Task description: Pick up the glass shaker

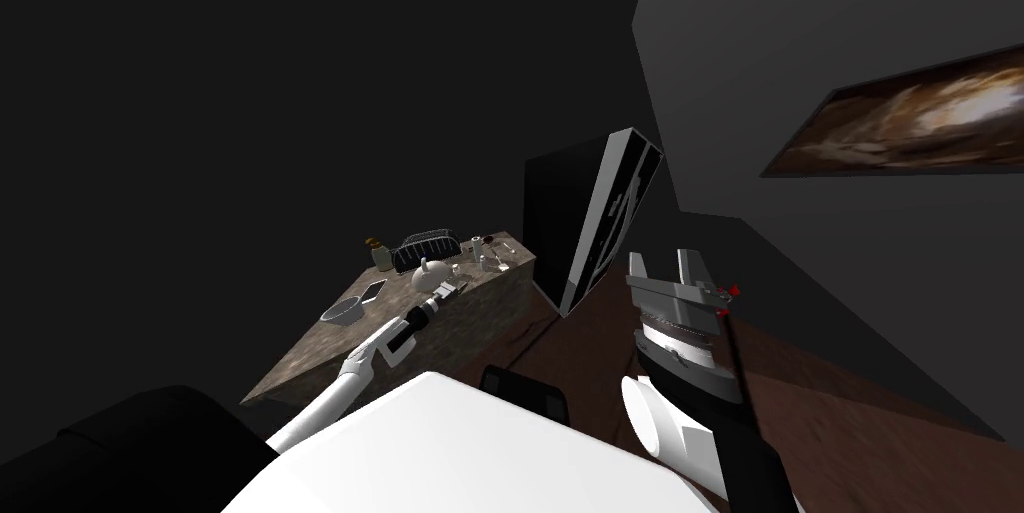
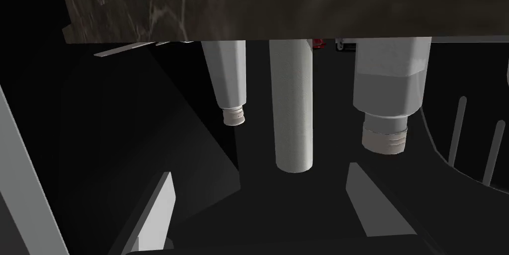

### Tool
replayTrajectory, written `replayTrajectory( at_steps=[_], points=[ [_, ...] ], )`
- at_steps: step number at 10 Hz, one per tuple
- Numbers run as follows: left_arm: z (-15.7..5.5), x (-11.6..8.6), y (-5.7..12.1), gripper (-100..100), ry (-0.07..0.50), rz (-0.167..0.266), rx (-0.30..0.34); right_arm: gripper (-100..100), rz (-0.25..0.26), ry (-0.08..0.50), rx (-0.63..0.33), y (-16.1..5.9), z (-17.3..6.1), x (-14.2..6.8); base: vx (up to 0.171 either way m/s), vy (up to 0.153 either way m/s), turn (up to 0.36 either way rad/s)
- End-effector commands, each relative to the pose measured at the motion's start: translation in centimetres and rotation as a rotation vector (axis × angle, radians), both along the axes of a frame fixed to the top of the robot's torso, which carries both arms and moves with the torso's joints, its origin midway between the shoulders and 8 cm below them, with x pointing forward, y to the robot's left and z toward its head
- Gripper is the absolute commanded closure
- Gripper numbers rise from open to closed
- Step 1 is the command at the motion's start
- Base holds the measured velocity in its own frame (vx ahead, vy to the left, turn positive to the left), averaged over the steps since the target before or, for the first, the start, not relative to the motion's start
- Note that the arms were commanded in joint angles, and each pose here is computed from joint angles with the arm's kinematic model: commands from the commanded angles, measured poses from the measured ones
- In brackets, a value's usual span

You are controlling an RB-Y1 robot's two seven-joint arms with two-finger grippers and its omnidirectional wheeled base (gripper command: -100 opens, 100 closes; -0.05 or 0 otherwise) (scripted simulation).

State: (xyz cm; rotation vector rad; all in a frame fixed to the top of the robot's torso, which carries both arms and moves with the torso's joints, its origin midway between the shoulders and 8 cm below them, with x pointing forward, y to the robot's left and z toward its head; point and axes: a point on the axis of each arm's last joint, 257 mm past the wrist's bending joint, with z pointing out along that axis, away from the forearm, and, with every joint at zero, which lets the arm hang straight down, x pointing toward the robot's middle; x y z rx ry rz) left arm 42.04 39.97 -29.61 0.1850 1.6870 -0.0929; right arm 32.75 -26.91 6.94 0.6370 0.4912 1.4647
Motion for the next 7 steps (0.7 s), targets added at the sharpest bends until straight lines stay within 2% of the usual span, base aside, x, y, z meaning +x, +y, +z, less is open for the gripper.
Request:
replayTrajectory(
  at_steps=[1, 2, 7],
  points=[
    [-0.8, 0.1, -1.6, -100, -0.004, -0.019, -0.031, 0, 0.000, 0.000, 0.000, 0.0, 0.0, 0.0, 0.101, 0.073, -0.233],
    [-1.1, 0.1, -2.1, -100, -0.003, -0.025, -0.040, 0, 0.000, 0.000, 0.000, 0.0, 0.0, 0.0, 0.135, 0.112, -0.199],
    [-2.6, 0.4, -8.2, -100, -0.005, -0.102, -0.142, 0, 0.000, 0.000, 0.000, 0.0, 0.0, 0.0, 0.134, 0.150, -0.184]
  ],
)
